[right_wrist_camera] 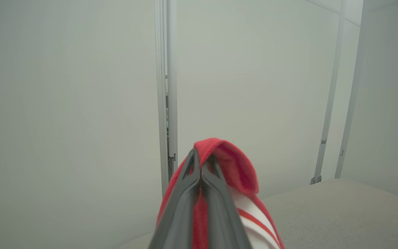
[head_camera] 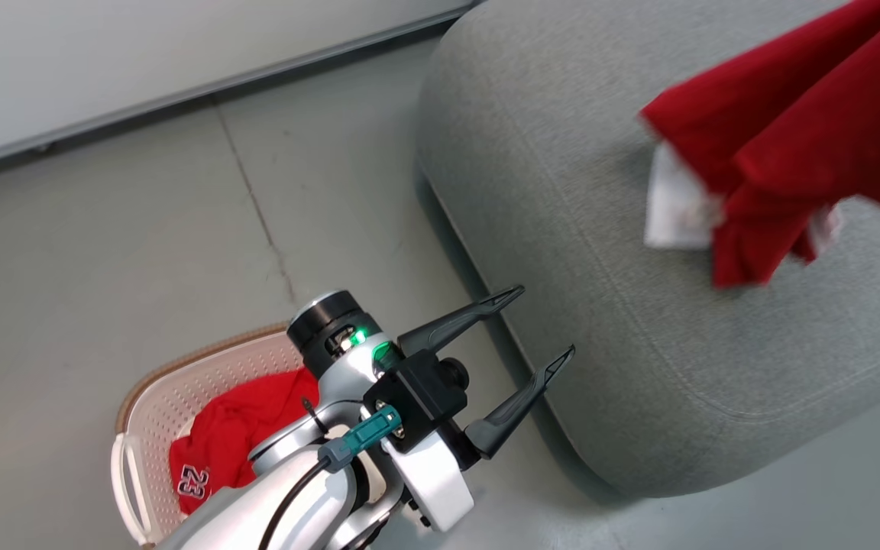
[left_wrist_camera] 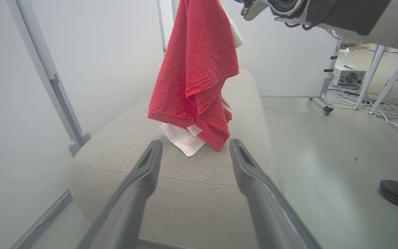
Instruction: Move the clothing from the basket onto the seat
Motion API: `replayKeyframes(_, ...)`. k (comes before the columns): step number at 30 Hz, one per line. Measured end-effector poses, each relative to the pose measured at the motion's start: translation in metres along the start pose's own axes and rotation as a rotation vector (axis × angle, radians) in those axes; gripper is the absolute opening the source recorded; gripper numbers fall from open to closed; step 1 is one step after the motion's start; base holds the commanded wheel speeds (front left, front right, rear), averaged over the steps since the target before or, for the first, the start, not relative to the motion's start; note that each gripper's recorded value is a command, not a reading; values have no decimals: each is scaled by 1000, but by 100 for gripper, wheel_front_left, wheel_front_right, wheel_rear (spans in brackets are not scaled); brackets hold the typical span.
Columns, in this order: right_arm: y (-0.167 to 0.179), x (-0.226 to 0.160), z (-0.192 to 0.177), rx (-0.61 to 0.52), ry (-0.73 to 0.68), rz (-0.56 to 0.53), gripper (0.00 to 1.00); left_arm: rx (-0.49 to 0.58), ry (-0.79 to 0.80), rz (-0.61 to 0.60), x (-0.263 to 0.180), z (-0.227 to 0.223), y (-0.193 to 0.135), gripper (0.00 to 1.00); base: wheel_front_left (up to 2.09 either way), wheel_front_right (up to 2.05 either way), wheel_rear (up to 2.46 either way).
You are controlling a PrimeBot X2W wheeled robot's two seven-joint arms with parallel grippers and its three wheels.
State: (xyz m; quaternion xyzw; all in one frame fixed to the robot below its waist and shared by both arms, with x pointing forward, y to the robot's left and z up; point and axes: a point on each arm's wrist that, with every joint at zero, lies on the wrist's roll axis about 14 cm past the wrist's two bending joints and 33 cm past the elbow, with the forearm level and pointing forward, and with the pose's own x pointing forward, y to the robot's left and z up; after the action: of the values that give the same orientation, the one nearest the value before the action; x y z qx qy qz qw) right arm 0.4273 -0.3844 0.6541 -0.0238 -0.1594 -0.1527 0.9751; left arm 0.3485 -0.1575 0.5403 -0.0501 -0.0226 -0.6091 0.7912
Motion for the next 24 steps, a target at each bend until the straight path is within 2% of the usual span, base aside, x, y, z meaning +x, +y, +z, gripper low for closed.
replayKeyframes(5,-14,27,-22,-25,50,-33,0,1,-5,17,-1,-5,17,100,0,0,0)
replayKeyframes(10,-17,29,-91,-25,215,-64,0,-26,11,38,-4,-21,36,100,0,0,0)
replayKeyframes(18,-19,-22,-214,51,522,-174,0,-73,52,45,-7,-55,56,100,0,0,0)
replayKeyframes(22,-25,-60,-252,90,644,-245,0,-84,60,50,-8,-62,61,100,0,0,0)
replayKeyframes(24,-25,-66,-258,97,663,-255,0,-87,63,52,-9,-64,62,100,0,0,0)
